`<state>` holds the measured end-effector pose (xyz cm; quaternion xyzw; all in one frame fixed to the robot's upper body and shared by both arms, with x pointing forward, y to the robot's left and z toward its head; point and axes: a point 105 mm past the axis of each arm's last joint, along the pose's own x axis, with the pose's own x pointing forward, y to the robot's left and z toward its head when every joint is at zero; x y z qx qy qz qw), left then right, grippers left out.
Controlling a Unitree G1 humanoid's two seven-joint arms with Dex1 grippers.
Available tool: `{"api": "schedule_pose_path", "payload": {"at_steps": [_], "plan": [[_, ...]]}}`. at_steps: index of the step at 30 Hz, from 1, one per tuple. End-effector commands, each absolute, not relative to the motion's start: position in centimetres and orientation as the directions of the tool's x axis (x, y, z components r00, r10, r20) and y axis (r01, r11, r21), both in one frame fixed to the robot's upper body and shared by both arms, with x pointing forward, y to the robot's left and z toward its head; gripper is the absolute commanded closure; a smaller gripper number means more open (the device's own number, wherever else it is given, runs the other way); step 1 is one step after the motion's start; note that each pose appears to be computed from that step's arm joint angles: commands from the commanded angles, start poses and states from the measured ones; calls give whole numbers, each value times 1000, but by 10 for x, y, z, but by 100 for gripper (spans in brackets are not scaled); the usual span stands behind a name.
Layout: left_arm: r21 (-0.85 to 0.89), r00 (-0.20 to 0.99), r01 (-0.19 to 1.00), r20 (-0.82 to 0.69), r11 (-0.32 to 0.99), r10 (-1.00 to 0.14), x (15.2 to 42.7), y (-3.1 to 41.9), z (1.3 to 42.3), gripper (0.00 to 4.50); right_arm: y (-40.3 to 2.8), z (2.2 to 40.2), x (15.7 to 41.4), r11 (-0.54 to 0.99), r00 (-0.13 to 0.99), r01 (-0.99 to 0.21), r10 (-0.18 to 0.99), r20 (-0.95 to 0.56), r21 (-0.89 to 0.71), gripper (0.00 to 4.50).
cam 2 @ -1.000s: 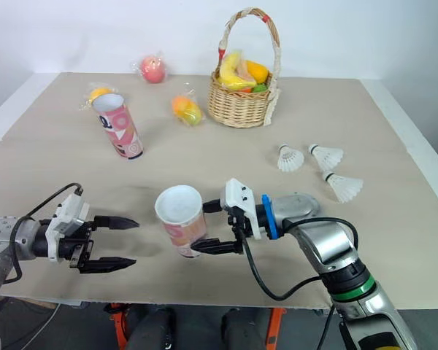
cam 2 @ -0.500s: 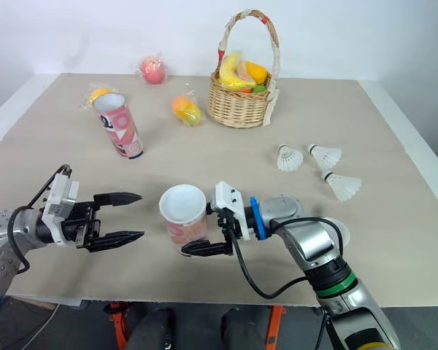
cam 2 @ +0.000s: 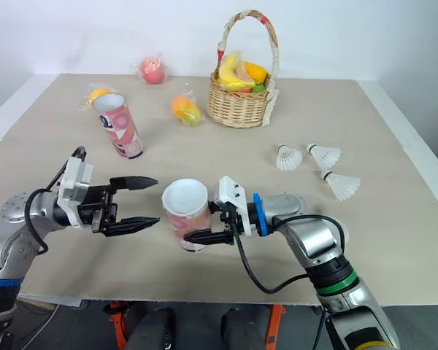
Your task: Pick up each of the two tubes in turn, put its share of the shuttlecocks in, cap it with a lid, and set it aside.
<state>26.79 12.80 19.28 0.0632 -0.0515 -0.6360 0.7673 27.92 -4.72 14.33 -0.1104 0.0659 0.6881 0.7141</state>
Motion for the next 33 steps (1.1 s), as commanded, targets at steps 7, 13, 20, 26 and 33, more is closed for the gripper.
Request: {"api": "schedule_pose_path", "payload": {"at_steps": [7,13,20,26,33], "plan": [[222,90,968,126,116,-988,283,95,226,0,-109,206,317,313,330,-935,941,-81,-168,132],[234,53,967,182,96,-982,302,64,240,0,-226,264,370,781,769,-603,623,140,-162,132],[215,142,961,159,174,-977,338,34,224,0,-369,260,379,998,984,30,-20,175,-57,132],[208,192,953,142,219,-971,355,12,221,0,-418,226,371,968,966,246,-242,89,-41,132],[217,191,952,139,218,-972,356,7,219,0,-445,183,357,931,931,364,-364,-12,27,132]]}}
